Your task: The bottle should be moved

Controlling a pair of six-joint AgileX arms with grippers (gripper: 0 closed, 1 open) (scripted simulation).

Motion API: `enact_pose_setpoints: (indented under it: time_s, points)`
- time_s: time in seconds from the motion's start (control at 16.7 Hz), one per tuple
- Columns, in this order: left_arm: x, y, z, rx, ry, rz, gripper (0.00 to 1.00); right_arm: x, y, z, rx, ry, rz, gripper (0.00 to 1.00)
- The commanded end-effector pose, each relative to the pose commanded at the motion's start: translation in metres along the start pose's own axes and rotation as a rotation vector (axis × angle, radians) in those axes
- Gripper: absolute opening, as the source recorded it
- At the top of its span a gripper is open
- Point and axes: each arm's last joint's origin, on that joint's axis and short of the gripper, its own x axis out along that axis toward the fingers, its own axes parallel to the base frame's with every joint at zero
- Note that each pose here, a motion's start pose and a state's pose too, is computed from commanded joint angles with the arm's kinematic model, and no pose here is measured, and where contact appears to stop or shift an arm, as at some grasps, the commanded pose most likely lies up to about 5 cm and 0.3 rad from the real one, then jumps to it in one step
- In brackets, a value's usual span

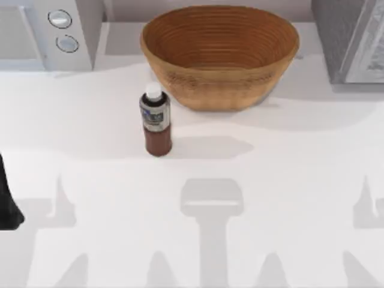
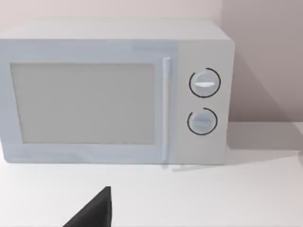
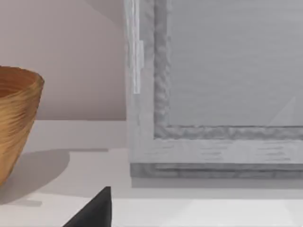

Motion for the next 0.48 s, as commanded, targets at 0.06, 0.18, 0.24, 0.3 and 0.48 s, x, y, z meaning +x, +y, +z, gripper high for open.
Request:
enact_pose_setpoints:
  time_s: [0.06,0.18,0.24,0.3,0.48]
  points:
    - [0.000,0.000,0.000,0.000,0.000,0.000,1.00,0.000,0.000,0.000,0.000,0.000,0.000,1.00]
    - [0.000,0.000,0.000,0.000,0.000,0.000,1.00,0.000,0.001,0.001,-0.005,-0.001,0.006,1.00]
    - [0.000,0.000,0.000,0.000,0.000,0.000,1.00,0.001,0.002,0.002,-0.013,-0.002,0.019,1.00]
    - [0.000,0.000,0.000,0.000,0.000,0.000,1.00,0.003,0.003,0.004,-0.025,-0.003,0.036,1.00]
    - [0.000,0.000,0.000,0.000,0.000,0.000,1.00,0.012,0.012,0.014,-0.072,-0.006,0.117,1.00]
